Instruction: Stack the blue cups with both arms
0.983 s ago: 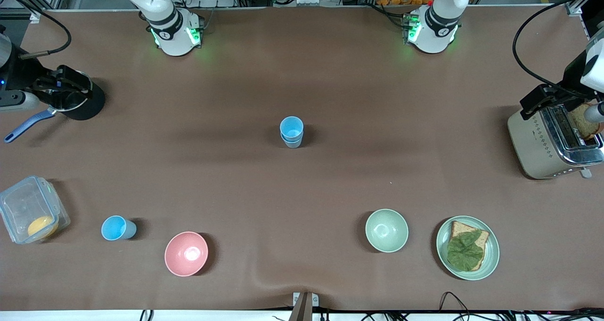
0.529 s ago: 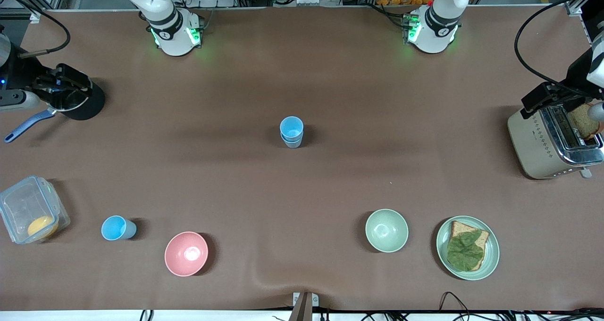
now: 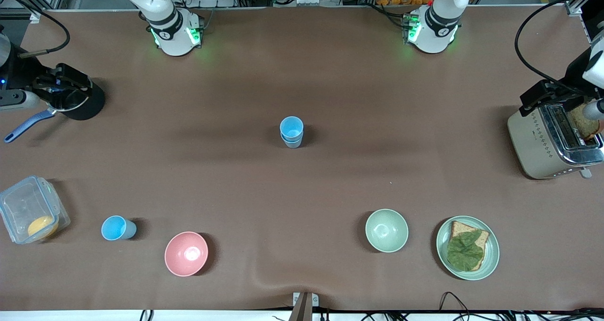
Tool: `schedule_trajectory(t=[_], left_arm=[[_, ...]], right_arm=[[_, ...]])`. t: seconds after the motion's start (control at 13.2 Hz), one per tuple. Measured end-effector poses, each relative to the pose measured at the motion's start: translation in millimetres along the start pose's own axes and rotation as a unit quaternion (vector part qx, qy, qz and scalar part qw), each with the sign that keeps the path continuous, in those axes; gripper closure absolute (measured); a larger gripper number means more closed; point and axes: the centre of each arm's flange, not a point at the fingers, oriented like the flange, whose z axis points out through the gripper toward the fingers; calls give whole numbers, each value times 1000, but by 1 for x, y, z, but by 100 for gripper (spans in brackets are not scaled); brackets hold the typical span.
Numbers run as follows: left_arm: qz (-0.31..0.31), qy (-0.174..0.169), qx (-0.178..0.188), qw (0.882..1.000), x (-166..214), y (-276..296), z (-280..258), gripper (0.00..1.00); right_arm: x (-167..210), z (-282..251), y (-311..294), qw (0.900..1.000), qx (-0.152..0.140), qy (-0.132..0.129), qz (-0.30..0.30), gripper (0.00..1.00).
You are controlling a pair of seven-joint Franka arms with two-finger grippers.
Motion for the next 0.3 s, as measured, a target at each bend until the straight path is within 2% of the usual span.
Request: schedule_trajectory(t=[0.3], left_arm=[[3, -21, 2, 1000, -9, 0, -16, 0]], right_arm=[[1, 1, 0, 1000, 0, -1, 0, 0]])
